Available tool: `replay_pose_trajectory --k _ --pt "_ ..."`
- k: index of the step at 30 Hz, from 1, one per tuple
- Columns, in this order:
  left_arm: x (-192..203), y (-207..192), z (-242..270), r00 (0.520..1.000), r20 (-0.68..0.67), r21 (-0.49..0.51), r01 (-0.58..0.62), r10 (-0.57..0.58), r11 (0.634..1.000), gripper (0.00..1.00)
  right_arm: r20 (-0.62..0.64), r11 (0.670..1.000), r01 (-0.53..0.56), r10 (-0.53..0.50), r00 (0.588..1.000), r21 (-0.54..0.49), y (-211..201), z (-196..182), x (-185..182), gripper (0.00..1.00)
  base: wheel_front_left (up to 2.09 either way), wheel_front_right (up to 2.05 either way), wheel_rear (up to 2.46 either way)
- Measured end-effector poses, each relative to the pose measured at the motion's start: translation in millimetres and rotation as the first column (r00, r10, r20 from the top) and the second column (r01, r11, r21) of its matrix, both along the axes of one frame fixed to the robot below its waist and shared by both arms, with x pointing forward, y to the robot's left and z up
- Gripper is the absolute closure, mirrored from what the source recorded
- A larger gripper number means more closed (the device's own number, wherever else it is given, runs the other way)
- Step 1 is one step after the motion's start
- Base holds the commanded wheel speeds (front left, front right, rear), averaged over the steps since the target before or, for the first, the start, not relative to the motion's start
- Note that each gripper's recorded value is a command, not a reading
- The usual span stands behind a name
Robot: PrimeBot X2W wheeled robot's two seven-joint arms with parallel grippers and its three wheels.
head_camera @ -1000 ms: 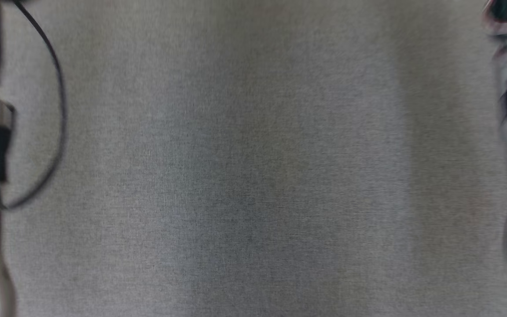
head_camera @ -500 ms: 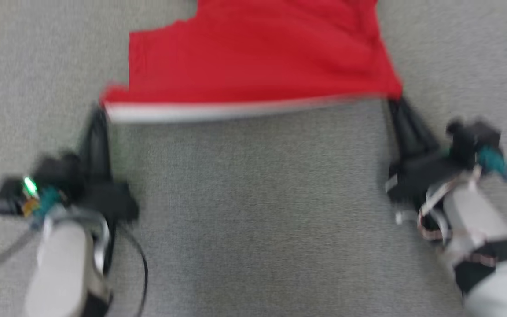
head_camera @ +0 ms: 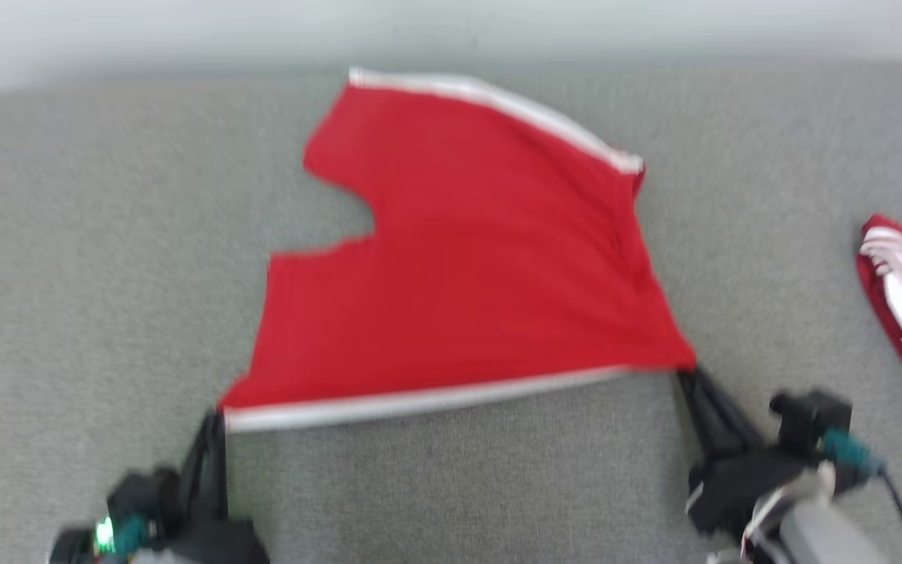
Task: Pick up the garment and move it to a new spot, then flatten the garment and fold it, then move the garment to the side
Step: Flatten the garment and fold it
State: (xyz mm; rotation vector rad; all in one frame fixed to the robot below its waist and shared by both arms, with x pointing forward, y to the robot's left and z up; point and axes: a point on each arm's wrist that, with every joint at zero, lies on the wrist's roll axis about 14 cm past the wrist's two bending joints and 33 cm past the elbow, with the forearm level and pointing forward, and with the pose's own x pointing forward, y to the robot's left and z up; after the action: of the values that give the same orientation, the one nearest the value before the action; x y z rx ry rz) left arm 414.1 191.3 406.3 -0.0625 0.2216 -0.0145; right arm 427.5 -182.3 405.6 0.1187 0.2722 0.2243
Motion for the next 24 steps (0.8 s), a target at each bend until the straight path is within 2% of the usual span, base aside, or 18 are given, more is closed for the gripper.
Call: replay_pose_trajectory --k 10,16,24 --pt "-77.1 15.2 -4.1 0.997 -0.036 -0.017 -0.072 0.071 0.997 1.0 -0.061 0.999 0.03 -0.029 0.998 0.024 1.9 -10.4 -69.4 1.0 0.0 0.0 0.0" --pt "-110.7 18.8 -5.9 0.995 -0.04 -0.024 -0.088 0.087 0.996 1.0 -0.053 0.999 0.02 -0.018 0.998 0.037 9.6 -7.6 -94.3 1.0 0.0 0.0 0.0" --pt "-142.4 23.5 -14.0 0.992 -0.059 -0.028 -0.11 0.108 0.994 1.0 -0.115 0.999 -0.034 0.037 0.993 0.021 23.1 -27.3 -137.5 1.0 0.0 0.0 0.0"
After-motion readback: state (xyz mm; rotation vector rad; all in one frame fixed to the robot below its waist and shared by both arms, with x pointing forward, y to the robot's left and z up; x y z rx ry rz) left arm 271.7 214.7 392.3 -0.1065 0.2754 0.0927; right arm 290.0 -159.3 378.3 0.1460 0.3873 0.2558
